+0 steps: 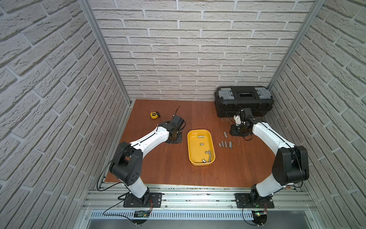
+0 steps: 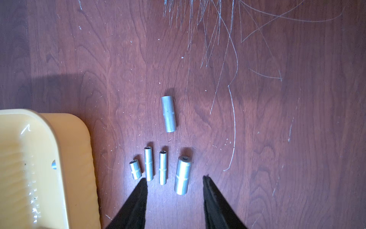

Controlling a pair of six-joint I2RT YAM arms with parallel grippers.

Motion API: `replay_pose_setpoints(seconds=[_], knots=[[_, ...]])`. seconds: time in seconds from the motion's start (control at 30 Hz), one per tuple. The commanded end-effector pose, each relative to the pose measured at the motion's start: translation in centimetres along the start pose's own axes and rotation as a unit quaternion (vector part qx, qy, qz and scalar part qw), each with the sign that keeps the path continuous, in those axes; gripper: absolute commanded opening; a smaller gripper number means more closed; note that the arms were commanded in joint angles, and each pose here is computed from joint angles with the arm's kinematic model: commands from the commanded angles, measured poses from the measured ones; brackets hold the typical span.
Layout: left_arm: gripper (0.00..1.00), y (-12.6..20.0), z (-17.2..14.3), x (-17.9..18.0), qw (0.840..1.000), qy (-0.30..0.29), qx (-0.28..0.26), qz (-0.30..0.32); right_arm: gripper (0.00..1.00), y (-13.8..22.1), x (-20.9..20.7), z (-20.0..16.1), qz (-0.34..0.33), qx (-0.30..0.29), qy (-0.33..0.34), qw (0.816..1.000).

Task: Take out the socket from the storage box
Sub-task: Place the socket head at the center of the board.

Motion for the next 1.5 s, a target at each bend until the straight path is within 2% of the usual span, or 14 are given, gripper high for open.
replay_pose_setpoints(seconds=[0.0,0.27,0.6,0.77,0.97,1.17,1.33,1.47], knots=[[0.11,-1.5,0.4,-0.7,1.0,0.002,0.003,-0.008,0.47,0.4,-0.1,0.1,0.004,-0.012,-0.01,1.0],[0.12,-5.5,0.4,-0.3,0.999,-0.002,0.035,0.014,0.47,0.4,-0.1,-0.5,0.002,-0.008,-0.008,1.0],[0.17,-6.9,0.5,-0.5,0.999,-0.007,0.048,0.008,0.47,0.4,-0.1,-0.5,0.004,-0.007,-0.009,1.0],[0.25,-6.8,0.4,-0.4,0.999,-0.006,0.048,0.008,0.47,0.6,-0.1,-0.4,0.004,-0.009,-0.008,1.0],[0.39,-5.9,0.7,-0.5,0.999,-0.006,0.04,0.002,0.47,0.8,0.0,-0.4,0.004,-0.01,-0.007,1.0],[0.45,-3.1,1.8,-0.8,1.0,-0.004,0.012,-0.012,0.47,1.8,0.9,-0.1,0.021,-0.02,0.003,1.0],[0.48,0.5,3.1,-0.6,0.999,0.0,-0.028,-0.021,0.47,3.4,4.4,0.4,0.047,-0.041,0.041,0.997],[0.52,2.6,3.9,0.4,0.998,0.026,-0.056,-0.031,0.48,3.8,9.0,0.4,0.062,-0.044,0.092,0.993]])
Point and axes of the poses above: each gripper's point midway between its finger pads, its own y axis back along the fingers, its own x axis along the line the jaws close on, z = x × y, the point moved 2 cm from there along y, back along the fingers, and after that the axes turned 9 degrees about y, right-handed, at the moved point
